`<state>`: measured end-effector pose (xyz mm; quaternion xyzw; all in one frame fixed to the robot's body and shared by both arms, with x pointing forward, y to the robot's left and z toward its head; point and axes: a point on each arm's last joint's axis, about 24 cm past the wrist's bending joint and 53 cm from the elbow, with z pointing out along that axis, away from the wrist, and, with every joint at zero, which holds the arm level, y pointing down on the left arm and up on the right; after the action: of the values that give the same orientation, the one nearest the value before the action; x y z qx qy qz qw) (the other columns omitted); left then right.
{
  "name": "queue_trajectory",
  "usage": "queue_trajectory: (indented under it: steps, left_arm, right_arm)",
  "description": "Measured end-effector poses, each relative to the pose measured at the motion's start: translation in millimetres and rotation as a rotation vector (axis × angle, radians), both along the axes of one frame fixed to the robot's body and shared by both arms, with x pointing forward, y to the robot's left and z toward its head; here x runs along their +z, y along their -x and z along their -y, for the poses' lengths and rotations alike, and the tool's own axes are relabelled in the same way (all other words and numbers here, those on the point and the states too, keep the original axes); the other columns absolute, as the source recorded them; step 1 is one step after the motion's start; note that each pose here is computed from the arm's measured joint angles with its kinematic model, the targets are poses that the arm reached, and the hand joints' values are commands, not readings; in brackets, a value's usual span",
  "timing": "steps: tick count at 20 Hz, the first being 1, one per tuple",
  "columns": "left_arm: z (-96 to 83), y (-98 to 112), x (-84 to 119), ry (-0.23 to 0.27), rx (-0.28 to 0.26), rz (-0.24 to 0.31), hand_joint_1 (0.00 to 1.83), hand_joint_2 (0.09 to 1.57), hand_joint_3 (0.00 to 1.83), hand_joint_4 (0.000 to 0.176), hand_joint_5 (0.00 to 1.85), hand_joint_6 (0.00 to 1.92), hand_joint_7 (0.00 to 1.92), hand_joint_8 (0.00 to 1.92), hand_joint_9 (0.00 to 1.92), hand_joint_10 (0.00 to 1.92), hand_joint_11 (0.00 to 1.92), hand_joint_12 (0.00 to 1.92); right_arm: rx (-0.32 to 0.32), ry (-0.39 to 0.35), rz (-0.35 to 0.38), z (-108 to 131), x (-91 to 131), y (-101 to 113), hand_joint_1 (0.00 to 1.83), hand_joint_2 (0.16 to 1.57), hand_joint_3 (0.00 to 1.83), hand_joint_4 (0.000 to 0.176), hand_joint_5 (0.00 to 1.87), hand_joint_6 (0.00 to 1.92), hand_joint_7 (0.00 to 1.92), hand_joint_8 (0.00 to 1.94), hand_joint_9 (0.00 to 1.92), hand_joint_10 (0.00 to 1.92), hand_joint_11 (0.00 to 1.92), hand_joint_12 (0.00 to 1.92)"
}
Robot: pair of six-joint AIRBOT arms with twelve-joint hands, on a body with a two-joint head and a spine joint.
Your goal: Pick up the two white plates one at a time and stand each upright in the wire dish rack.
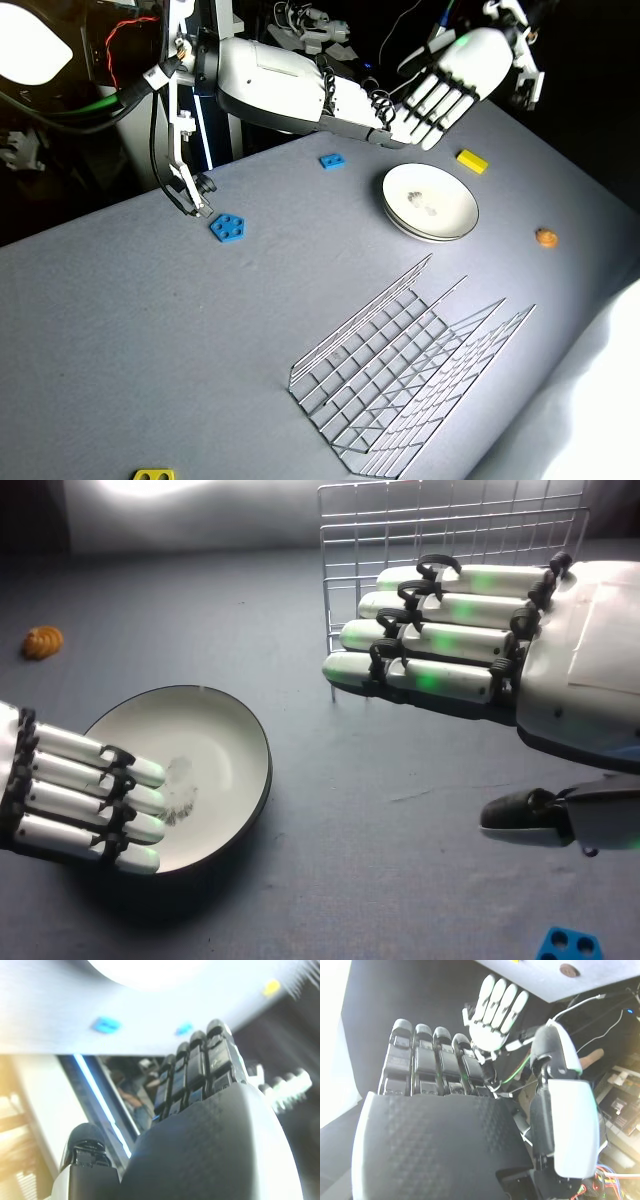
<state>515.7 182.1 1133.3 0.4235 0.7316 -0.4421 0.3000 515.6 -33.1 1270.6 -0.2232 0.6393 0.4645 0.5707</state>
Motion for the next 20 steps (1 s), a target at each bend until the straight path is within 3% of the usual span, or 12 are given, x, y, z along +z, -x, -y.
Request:
queue_trajectory:
  steps: [4,9,20]
  left_arm:
    - [-2.0,-11.0,-17.0,-0.027,0.043,-0.007,0.0,1.08,0.0,0.0,0.07,0.0,0.08,0.0,0.04,0.0,0.0,0.0]
    - [-6.5,-16.2,-33.3,-0.069,0.076,-0.011,0.0,1.08,0.0,0.0,0.08,0.0,0.08,0.0,0.05,0.0,0.01,0.01]
    - [-17.3,-45.1,-49.4,-0.109,0.178,-0.007,0.0,1.09,0.0,0.0,0.07,0.0,0.08,0.0,0.06,0.0,0.0,0.01]
  right_arm:
    - [0.019,-0.031,0.013,-0.7,3.4,5.3,1.15,1.0,0.0,0.0,0.02,0.01,0.0,0.0,0.0,0.0,0.01,0.01]
    - [0.028,-0.032,0.048,-2.2,6.0,8.5,1.21,0.96,0.0,0.0,0.08,0.02,0.04,0.01,0.02,0.01,0.07,0.04]
    - [0.028,-0.031,0.048,-2.3,5.8,8.5,1.12,0.99,0.0,0.0,0.02,0.0,0.0,0.0,0.0,0.0,0.0,0.12]
